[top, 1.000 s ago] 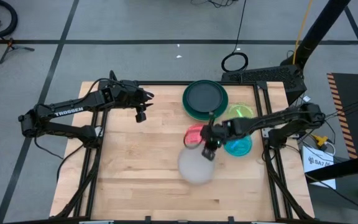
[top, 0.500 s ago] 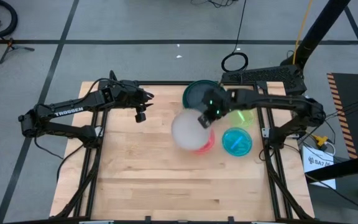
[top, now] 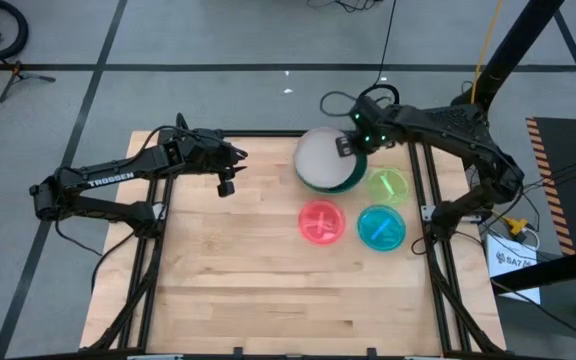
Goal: Stack plastic plates
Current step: Stack the gray plate on top of the black plate, then stack the blue plate on top of the gray plate
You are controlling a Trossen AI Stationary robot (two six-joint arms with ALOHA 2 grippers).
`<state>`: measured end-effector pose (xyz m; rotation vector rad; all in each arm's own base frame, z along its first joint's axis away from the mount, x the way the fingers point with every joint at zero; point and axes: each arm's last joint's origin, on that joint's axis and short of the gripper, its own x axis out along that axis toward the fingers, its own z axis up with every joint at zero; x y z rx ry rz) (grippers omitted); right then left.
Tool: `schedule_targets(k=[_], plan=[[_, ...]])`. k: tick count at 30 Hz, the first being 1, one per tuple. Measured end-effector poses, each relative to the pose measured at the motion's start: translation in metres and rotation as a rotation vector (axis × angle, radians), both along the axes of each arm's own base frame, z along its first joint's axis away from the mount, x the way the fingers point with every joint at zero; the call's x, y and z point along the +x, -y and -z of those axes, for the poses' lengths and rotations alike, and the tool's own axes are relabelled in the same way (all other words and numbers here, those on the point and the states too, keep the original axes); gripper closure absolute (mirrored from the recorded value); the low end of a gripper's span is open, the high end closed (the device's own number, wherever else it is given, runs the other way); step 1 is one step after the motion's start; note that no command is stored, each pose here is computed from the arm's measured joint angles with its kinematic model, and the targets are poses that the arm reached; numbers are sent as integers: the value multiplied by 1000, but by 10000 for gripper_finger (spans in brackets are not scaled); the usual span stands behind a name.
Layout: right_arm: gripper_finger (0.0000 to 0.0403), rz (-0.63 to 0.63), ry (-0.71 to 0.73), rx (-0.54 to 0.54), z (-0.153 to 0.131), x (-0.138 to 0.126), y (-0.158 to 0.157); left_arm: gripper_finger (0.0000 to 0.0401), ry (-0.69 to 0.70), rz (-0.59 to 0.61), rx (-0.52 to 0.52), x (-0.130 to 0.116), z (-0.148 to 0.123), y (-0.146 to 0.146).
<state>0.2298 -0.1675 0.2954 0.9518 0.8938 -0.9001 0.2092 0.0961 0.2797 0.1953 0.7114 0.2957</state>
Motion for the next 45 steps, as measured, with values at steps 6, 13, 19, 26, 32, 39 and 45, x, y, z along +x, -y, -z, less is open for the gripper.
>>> schedule_targets(k=[6, 13, 19, 26, 32, 39, 45], plan=[[402, 83, -72, 9, 10, -15, 24, 277, 0, 1, 1, 0, 0, 0], [399, 104, -148, 26, 30, -16, 45, 277, 0, 1, 1, 0, 0, 0], [398, 108, -183, 28, 39, -16, 53, 277, 0, 1, 1, 0, 0, 0], [396, 97, -214, -1, 42, -16, 56, 277, 0, 1, 2, 0, 0, 0], [383, 88, -207, -8, 42, -15, 57, 277, 0, 1, 2, 0, 0, 0], [350, 99, -204, -4, 42, -15, 57, 277, 0, 1, 2, 0, 0, 0], [320, 99, -203, -3, 42, -15, 57, 277, 0, 1, 2, 0, 0, 0]])
